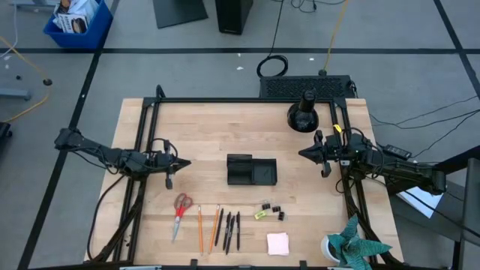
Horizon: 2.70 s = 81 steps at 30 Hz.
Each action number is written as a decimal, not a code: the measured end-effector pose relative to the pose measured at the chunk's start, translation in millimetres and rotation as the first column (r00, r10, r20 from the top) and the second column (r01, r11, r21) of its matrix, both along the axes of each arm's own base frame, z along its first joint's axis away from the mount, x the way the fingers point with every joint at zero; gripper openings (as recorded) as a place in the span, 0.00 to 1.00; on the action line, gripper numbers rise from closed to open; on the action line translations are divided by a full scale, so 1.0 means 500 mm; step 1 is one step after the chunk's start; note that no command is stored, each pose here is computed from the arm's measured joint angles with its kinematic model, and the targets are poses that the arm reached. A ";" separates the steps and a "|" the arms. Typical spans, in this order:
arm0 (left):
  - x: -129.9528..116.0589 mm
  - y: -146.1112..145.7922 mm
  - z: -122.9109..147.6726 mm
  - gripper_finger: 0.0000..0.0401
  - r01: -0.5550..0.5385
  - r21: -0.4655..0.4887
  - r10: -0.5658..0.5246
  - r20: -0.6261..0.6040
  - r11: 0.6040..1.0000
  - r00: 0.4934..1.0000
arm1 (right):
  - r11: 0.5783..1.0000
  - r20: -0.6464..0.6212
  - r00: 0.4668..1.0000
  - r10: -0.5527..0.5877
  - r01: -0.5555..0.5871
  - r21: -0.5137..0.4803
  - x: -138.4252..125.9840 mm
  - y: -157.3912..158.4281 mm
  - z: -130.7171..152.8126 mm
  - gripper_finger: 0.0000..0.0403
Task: Pick and place office supplies into organizer
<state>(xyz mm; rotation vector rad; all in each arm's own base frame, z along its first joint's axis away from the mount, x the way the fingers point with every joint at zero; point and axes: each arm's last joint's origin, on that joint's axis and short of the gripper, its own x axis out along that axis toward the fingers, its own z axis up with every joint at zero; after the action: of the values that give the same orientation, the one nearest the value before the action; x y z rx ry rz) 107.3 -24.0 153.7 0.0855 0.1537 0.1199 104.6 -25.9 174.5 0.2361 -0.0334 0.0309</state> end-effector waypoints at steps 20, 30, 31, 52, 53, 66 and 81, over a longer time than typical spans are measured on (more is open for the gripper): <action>0.000 0.000 0.000 0.05 0.000 0.000 0.000 0.000 1.000 1.000 | 0.999 0.003 1.000 -0.004 0.004 -0.042 0.000 0.000 0.000 0.00; 0.000 0.000 0.000 0.05 0.000 0.000 0.000 0.000 1.000 1.000 | 0.997 0.005 1.000 -0.002 0.002 -0.079 0.000 0.000 0.000 0.00; 0.000 0.000 0.000 0.05 0.000 0.000 0.000 -0.001 1.000 1.000 | 0.997 0.004 1.000 -0.002 0.002 -0.079 0.000 0.000 0.000 0.00; 0.002 -0.001 0.029 0.05 0.008 -0.126 0.012 0.155 0.992 0.988 | 0.997 0.005 1.000 -0.001 0.002 -0.079 0.000 0.000 0.001 0.00; 0.002 -0.001 0.032 0.05 0.016 -0.150 0.010 0.170 0.989 0.985 | 0.997 0.005 1.000 -0.001 0.002 -0.079 0.000 0.000 0.001 0.00; 0.002 0.000 0.045 0.05 0.025 -0.269 0.043 0.245 0.963 0.968 | 0.995 0.005 1.000 -0.002 0.002 -0.099 0.000 0.000 0.000 0.00; 0.002 -0.001 0.041 0.05 0.040 -0.291 0.029 0.229 0.956 0.973 | 0.982 0.008 1.000 -0.005 0.006 -0.187 0.000 0.000 0.000 0.00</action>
<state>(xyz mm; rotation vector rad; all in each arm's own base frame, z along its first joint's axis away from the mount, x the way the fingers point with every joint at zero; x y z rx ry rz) 108.5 -24.7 174.4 -0.2260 -0.0625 0.0988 104.5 -25.9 174.7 0.0482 -0.0382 0.0292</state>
